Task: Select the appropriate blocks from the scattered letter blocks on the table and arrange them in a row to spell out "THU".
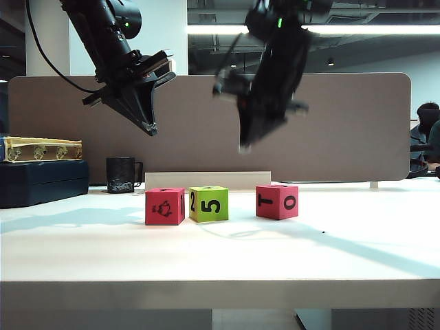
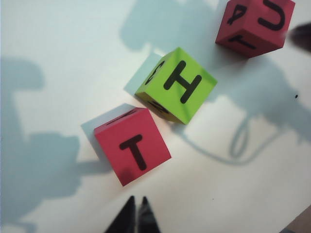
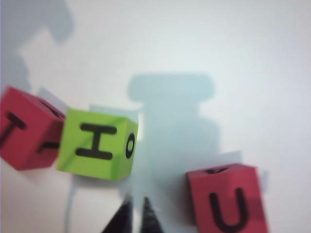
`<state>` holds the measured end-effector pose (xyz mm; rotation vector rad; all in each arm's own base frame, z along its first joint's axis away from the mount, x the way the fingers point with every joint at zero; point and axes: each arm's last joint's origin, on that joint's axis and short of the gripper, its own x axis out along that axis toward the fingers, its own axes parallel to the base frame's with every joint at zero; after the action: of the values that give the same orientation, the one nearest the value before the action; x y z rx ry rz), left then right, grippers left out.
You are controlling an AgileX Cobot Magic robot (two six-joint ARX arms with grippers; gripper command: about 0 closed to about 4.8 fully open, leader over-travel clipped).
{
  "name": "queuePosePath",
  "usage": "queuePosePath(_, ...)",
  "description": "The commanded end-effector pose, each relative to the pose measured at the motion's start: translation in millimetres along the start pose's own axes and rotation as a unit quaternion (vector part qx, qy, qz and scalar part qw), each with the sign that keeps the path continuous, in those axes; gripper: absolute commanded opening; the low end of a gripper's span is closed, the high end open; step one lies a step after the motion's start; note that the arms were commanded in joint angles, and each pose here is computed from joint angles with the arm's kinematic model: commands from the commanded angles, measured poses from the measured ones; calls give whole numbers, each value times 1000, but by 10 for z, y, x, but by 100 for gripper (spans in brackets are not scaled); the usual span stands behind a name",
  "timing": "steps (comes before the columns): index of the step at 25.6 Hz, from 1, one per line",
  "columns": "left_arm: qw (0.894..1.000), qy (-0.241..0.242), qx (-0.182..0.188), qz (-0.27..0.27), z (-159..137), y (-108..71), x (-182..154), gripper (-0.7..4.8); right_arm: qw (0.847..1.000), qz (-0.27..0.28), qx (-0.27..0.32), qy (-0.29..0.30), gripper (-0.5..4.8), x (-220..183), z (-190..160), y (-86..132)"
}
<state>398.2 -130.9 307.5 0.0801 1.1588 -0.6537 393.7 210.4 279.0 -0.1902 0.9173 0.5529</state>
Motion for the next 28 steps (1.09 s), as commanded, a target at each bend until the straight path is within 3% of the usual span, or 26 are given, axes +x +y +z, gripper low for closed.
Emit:
queuePosePath(1,1000,-7,13,-3,27,-93,-2,108,1000,-13,-12,-11,81,-341,111,31)
queuePosePath(5,999,-12,33,-8,57,-225,45,126,1000,-13,-15,10,117,-668,155,67)
queuePosePath(8,996,-29,87,22,126,-496,143,130,998,-10,-16,63,117,-885,99,91)
queuePosePath(9,994,-30,102,29,133,-552,165,146,997,-9,-15,69,117,-901,85,93)
queuePosePath(11,990,-35,128,54,157,-636,220,233,997,-9,-15,76,118,-927,68,96)
queuePosePath(13,987,-33,140,70,166,-646,258,282,997,-9,-15,78,125,-956,60,99)
queuePosePath(18,986,-16,145,74,173,-576,416,288,997,-14,-17,78,215,-1055,44,107)
queuePosePath(19,986,-8,151,75,173,-525,476,291,997,-19,-17,75,216,-1129,35,110)
queuePosePath(20,984,-1,163,73,173,-504,554,348,997,-18,-18,69,217,-1202,31,118)
queuePosePath(22,981,7,180,71,169,-500,616,396,998,-19,-19,60,217,-1289,28,127)
queuePosePath(28,979,1,196,54,188,-514,696,404,999,-19,-20,43,217,-1446,20,145)
